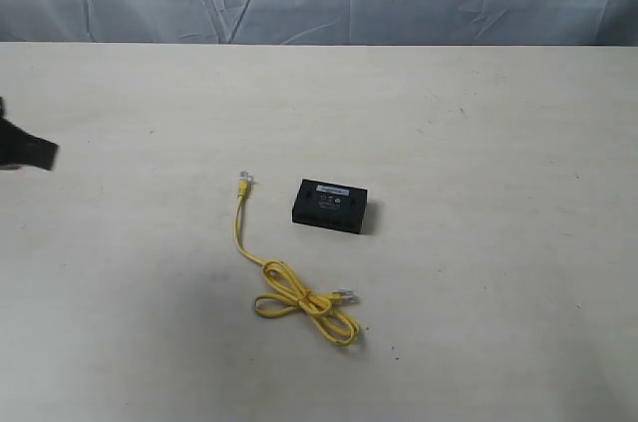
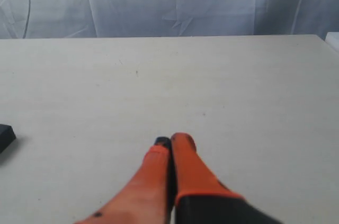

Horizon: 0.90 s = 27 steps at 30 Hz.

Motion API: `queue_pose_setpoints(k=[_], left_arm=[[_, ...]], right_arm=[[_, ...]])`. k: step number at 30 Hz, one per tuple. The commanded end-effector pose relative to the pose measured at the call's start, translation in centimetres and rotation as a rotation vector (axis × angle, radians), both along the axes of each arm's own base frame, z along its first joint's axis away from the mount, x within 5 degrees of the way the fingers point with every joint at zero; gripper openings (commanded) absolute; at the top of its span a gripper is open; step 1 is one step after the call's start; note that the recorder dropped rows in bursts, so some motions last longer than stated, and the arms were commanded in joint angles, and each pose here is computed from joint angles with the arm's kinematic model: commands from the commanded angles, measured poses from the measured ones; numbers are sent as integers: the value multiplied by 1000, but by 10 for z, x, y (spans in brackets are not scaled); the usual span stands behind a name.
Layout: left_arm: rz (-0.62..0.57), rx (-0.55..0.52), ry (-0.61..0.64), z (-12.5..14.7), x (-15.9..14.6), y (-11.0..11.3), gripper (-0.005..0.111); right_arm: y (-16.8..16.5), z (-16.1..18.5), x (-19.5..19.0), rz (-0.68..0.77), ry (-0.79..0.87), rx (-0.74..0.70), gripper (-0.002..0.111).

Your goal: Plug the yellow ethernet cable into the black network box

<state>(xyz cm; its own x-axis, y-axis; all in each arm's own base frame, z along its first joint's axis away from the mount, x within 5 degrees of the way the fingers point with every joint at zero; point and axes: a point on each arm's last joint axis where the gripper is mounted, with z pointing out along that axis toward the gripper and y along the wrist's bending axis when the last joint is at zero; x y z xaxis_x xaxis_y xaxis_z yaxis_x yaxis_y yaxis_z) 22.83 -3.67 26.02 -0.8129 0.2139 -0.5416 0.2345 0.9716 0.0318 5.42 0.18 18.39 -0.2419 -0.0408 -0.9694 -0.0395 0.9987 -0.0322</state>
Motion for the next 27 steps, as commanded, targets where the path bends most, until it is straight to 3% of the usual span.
queue_pose_setpoints(k=[1, 8, 14, 23, 27], left_arm=[[-74, -58, 132, -40, 25, -44, 0], [-117, -147, 249, -73, 65, -108, 0], [-148, -179, 297, -98, 91, -149, 1], [-146, -177, 298, -115, 98, -159, 30], [-149, -165, 282, -121, 101, -159, 31]], right_arm=[[0, 8, 1, -6, -99, -2, 0], [0, 13, 2, -7, -148, 0, 0], [0, 13, 2, -7, -148, 0, 0], [0, 13, 2, -7, -148, 5, 0], [0, 13, 2, -6, -148, 17, 0]])
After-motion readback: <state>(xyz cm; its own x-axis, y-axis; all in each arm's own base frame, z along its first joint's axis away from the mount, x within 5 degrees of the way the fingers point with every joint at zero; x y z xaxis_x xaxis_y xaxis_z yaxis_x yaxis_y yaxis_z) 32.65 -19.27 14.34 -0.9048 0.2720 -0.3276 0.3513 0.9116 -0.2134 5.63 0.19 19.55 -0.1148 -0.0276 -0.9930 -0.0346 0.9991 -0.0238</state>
